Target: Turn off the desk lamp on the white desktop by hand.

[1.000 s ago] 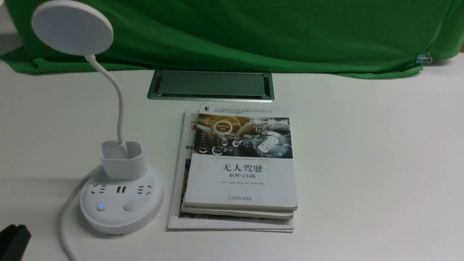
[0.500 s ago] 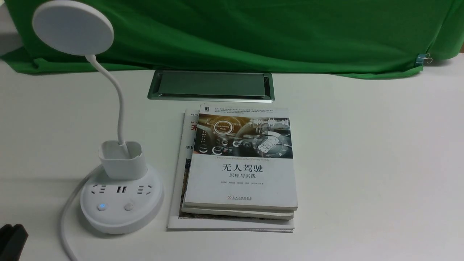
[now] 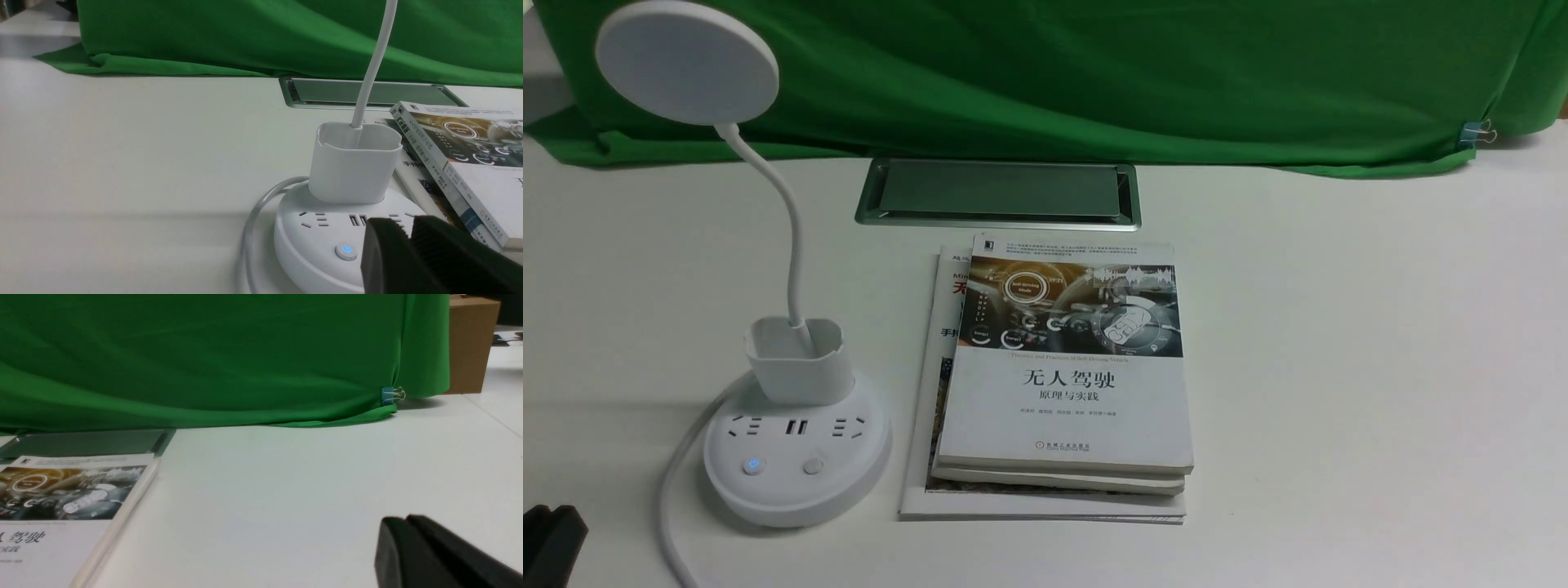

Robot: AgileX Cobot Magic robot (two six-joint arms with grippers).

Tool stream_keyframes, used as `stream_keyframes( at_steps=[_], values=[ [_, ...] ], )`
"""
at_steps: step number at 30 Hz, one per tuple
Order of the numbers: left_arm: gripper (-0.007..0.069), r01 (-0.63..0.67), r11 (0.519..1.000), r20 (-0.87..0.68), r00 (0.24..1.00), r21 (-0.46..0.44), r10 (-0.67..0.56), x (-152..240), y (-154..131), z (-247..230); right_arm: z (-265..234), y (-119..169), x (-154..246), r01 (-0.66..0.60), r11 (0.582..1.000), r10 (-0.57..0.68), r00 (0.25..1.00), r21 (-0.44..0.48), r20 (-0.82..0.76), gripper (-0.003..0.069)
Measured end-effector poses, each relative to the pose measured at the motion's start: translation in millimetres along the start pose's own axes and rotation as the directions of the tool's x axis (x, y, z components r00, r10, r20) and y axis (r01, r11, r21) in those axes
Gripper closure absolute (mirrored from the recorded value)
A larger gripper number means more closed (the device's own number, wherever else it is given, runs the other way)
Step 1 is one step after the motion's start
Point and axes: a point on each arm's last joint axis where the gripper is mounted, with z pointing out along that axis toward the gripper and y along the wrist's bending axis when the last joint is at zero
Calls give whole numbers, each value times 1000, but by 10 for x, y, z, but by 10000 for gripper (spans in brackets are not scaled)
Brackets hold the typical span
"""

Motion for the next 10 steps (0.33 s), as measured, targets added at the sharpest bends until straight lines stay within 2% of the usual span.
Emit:
stream_keyframes(
  at_steps=[10],
  values=[
    [536, 0, 1000, 0, 1000, 0, 0, 0, 0, 0, 0, 0, 0, 0, 1000, 0, 1000, 0, 0, 624]
  ],
)
